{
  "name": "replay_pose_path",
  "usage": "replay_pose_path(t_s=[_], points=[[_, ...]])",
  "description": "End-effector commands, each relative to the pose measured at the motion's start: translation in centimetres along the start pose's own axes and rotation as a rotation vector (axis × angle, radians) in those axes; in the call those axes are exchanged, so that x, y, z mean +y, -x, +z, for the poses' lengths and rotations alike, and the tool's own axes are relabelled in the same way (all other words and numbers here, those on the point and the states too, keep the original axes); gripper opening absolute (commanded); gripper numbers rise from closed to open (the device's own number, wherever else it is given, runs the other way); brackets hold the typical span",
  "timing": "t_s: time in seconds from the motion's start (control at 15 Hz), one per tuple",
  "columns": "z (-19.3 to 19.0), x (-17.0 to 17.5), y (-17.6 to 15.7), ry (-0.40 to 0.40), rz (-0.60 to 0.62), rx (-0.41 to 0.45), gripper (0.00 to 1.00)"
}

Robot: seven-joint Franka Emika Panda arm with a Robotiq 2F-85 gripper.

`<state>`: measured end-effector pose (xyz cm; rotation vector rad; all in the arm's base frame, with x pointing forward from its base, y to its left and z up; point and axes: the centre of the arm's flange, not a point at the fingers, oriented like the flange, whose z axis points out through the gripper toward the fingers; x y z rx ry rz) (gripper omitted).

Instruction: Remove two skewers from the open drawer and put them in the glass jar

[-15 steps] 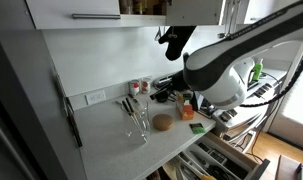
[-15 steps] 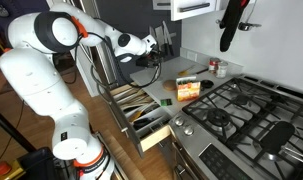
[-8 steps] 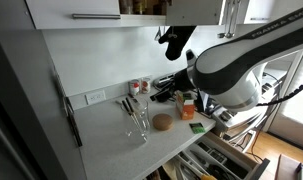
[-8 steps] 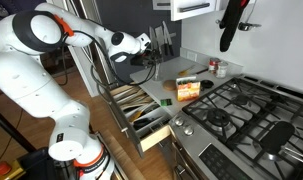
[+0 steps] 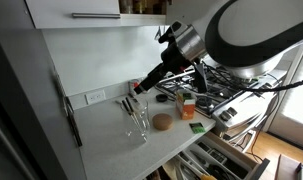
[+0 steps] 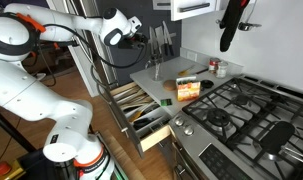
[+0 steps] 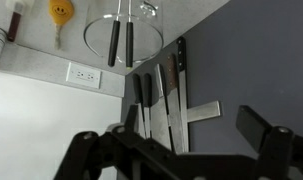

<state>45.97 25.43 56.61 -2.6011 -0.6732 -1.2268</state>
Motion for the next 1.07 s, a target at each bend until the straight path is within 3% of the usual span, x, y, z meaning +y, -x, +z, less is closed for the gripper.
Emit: replay_pose_path(t_s=[0.0,0.4,0.6,0.87,1.0], points=[[-1.6,-2.0,-3.9,0.041,-0.013,-0.053,1.0],[-4.1,-1.0,-4.1,0.166,0.01,-0.086,1.0],[-4.8,-0.1,-3.8,0.156,0.035,-0.093,1.0],[-3.7,0.0,-2.5,0.082,0.079,-0.096,1.0],[-3.8,-0.1,-3.6,0.093,0.06,-0.092,1.0]])
